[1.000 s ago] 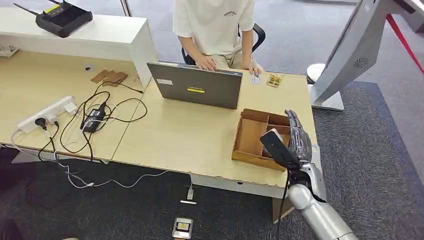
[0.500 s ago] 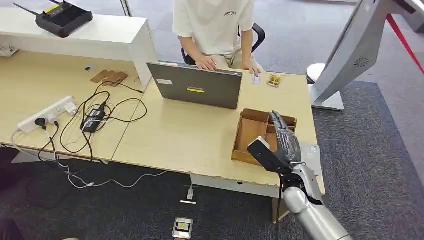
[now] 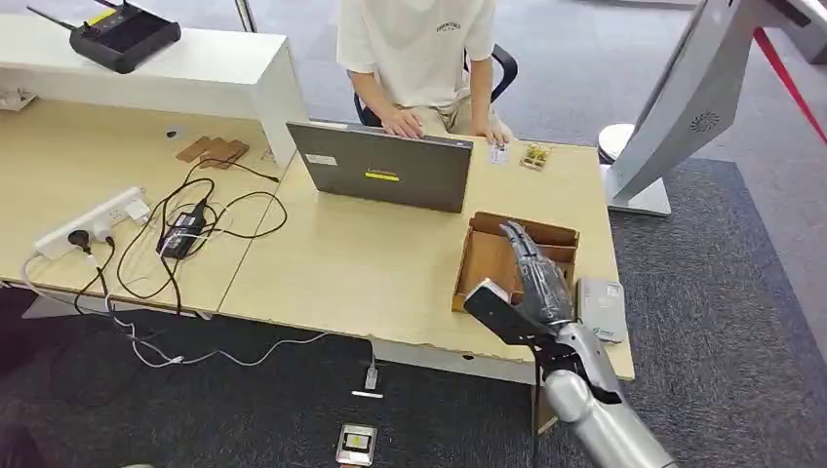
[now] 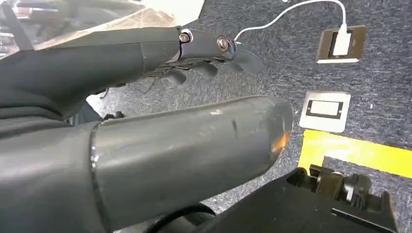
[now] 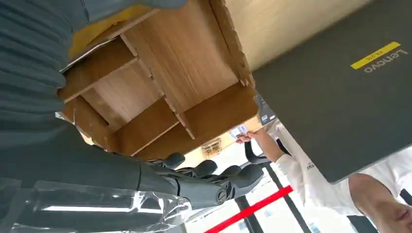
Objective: Pass the card to the sensor for recognition and then transmit it.
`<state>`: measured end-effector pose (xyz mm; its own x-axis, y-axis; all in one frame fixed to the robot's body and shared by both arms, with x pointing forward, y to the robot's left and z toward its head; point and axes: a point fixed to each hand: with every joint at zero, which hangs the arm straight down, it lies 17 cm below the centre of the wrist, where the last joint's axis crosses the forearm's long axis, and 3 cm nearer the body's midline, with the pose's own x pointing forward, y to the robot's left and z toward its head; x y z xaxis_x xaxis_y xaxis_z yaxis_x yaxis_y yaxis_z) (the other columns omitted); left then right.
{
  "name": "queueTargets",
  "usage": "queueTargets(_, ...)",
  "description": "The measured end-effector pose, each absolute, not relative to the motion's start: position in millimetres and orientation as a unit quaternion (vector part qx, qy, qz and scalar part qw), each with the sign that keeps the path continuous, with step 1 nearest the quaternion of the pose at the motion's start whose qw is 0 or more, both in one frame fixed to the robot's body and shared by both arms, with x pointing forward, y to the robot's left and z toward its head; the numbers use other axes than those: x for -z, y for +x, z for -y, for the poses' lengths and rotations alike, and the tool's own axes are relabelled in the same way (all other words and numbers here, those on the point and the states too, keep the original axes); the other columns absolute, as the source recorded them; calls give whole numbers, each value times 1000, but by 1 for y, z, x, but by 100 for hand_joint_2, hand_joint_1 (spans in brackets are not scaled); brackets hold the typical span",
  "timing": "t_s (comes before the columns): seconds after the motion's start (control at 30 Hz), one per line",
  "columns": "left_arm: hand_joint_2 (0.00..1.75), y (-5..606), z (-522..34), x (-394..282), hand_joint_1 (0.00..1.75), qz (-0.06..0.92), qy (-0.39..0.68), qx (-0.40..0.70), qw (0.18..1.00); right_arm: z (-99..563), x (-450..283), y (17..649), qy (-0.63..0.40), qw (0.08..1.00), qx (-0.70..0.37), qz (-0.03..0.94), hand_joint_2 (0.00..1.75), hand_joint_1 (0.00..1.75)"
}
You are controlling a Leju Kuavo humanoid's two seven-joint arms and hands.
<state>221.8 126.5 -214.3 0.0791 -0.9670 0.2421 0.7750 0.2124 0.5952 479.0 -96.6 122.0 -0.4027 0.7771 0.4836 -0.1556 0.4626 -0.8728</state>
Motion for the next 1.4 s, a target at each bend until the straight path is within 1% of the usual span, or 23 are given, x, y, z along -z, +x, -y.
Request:
queueTargets(0.37, 0, 221, -129, 215, 0, 297, 163, 604, 721, 98, -94, 470, -253, 489, -527, 647, 175, 0)
queueTargets(0.6, 0, 221, -130, 215, 0, 297, 166, 600, 724, 109, -87, 468, -287, 484, -537, 629, 175, 0)
queueTargets(0.93, 0, 220, -131, 215, 0, 297, 168, 600, 724, 132, -89, 468, -338, 479, -520, 621, 175, 0)
queueTargets(1.17, 0, 221, -130, 215, 0, 298, 169, 602, 721, 163, -100, 478, -405, 476, -487, 611, 175, 0)
queueTargets(1.4, 0, 222, -127, 214, 0, 301, 168, 605, 718, 185, -94, 481, -420, 492, -473, 598, 175, 0)
